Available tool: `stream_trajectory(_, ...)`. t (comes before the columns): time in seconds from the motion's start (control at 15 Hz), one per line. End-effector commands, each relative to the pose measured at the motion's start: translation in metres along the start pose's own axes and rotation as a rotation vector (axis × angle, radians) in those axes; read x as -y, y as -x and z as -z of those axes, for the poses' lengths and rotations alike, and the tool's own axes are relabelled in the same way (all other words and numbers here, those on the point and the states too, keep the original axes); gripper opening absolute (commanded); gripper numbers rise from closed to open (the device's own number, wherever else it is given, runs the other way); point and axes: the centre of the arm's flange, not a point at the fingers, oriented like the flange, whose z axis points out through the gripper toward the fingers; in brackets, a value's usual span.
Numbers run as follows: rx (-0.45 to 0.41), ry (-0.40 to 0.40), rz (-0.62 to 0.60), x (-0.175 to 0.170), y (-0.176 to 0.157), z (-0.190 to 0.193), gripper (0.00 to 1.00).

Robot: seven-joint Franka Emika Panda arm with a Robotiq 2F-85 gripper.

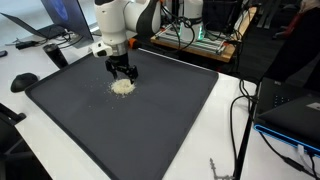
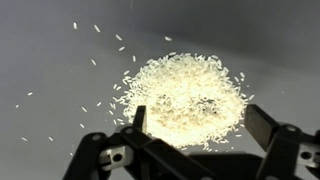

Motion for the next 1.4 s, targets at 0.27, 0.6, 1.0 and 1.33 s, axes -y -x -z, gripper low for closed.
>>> stream_trajectory(0.27,0.051,0.175,-0.092,0.042,-0.029,0.027,1.0)
stream_trajectory(0.6,0.126,0.275,-0.157,0.07,-0.047,0.022,1.0)
stream_trajectory(1.0,0.129,0.44,-0.244,0.077,-0.058,0.002,1.0)
stream_trajectory(1.33,0.134,0.461,-0.248,0.085,-0.063,-0.008,1.0)
